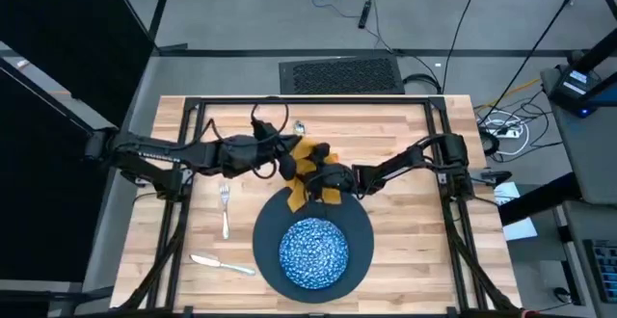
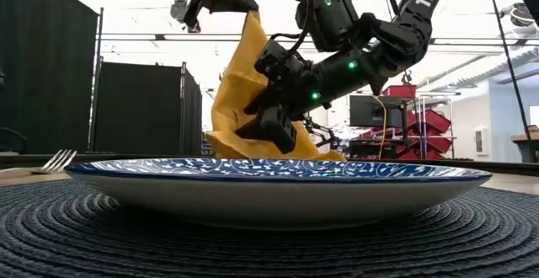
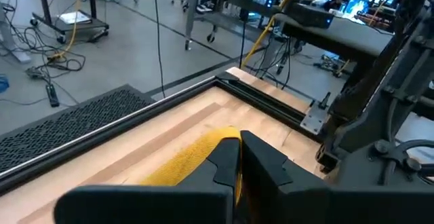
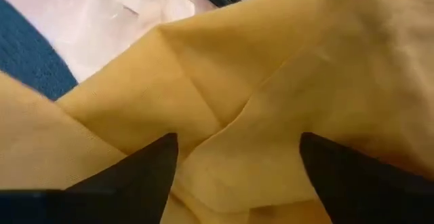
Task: Set table place
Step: Fold the yellow table napkin
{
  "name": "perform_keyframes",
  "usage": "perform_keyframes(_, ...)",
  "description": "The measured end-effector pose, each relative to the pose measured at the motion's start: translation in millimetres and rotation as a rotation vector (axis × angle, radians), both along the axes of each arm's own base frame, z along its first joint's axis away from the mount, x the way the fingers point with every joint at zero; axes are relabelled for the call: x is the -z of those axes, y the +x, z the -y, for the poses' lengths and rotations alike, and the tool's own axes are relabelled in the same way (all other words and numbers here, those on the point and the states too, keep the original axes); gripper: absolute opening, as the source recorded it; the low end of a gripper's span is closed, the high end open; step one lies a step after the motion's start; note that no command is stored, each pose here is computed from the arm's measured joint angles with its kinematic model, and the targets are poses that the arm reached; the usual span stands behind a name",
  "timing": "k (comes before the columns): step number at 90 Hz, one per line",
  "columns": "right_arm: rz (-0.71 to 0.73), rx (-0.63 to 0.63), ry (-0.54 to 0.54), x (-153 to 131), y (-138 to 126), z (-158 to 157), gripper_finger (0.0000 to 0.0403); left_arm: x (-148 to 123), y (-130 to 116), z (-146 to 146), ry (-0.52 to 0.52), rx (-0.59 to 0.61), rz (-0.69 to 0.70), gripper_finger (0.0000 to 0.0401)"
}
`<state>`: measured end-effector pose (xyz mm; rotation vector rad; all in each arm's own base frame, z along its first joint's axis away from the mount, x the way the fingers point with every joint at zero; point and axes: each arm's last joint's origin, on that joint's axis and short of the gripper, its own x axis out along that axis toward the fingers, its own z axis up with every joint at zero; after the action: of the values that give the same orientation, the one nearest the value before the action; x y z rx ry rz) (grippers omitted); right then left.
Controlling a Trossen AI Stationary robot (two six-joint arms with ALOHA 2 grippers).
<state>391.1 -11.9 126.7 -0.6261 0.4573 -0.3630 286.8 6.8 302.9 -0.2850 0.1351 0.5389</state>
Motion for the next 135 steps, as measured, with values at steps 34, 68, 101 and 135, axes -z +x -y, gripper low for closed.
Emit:
perform_keyframes(34, 0.071, 0.135, 0.056, -7, 4, 9, 0.0278, -2, 1, 10, -0.003, 0.046, 0.025, 0.0)
perform_keyframes(68, 0.066, 0.149, 0.053, -18, 15, 10, 0.0099, -2, 1, 14, -0.002, 0.059, 0.023, 0.0)
perform_keyframes(101, -0.003, 0.142, 0.088, -13, 11, -12, 0.0001, 4, -1, 13, 0.031, 0.032, -0.058, 0.0)
perform_keyframes(135, -0.102, 0.255, 0.001, -93, -49, -71, 0.0, 8, -3, 13, 0.039, 0.012, -0.102, 0.0)
